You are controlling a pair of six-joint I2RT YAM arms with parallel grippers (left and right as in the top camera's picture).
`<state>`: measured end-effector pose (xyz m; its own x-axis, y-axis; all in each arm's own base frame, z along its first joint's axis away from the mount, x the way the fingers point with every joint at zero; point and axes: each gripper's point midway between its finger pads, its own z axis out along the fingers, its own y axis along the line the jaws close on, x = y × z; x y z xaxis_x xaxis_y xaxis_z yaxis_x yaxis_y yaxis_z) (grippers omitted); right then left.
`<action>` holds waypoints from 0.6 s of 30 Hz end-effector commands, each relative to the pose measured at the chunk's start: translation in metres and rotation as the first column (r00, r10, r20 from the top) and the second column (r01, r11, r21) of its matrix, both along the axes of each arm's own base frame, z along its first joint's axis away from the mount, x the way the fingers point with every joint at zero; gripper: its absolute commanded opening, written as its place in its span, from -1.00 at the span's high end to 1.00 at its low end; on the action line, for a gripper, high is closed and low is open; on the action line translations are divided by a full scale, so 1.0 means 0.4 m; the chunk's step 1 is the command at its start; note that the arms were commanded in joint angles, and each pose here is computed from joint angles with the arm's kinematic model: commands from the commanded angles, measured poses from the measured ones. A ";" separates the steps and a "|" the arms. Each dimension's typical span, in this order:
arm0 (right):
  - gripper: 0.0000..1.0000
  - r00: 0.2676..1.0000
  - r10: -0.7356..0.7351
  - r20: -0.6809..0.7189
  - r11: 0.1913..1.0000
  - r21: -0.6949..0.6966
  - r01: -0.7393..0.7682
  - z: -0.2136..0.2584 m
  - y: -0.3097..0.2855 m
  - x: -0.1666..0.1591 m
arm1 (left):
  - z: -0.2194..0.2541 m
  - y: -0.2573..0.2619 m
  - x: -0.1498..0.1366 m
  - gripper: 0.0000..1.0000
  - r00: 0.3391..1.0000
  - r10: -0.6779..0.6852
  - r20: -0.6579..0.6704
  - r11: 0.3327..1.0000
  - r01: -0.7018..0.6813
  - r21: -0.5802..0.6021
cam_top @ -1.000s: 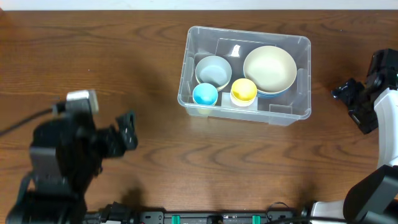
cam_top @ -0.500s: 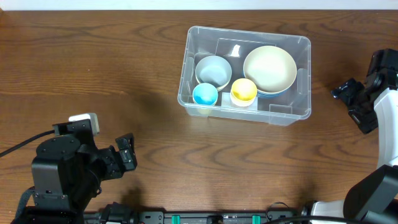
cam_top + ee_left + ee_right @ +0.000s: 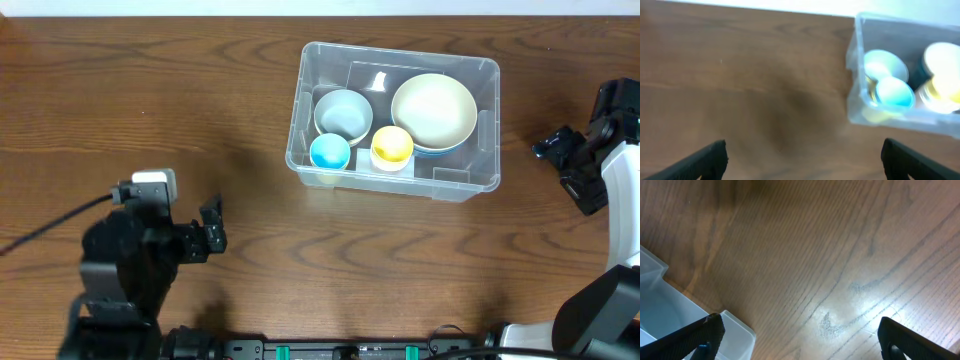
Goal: Pack container
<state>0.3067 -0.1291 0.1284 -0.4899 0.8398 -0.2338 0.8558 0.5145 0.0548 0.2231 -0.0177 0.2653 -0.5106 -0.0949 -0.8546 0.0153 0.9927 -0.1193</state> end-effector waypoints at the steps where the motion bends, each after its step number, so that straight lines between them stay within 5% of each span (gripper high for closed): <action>1: -0.98 1.000 -0.018 -0.001 1.000 -0.005 0.018 0.000 -0.006 -0.003 | -0.052 0.020 -0.006 -0.96 0.998 0.011 0.066 0.999 -0.013 0.032; 11: -0.99 1.000 -0.018 -0.001 1.000 -0.005 0.018 0.000 -0.006 -0.003 | -0.048 0.015 -0.012 -0.96 0.896 0.000 0.444 1.000 -0.006 0.013; 18: -0.98 1.000 -0.018 -0.001 1.000 -0.005 0.018 0.000 -0.006 -0.003 | -0.021 0.020 -0.011 -0.96 0.828 0.005 0.560 1.000 -0.018 0.017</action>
<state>0.3067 -0.1291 0.1283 -0.4899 0.8398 -0.2338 0.8558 0.5145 0.0548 0.2173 -0.0093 0.2572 0.0314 -0.0918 -0.9953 0.0564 0.9943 -0.0900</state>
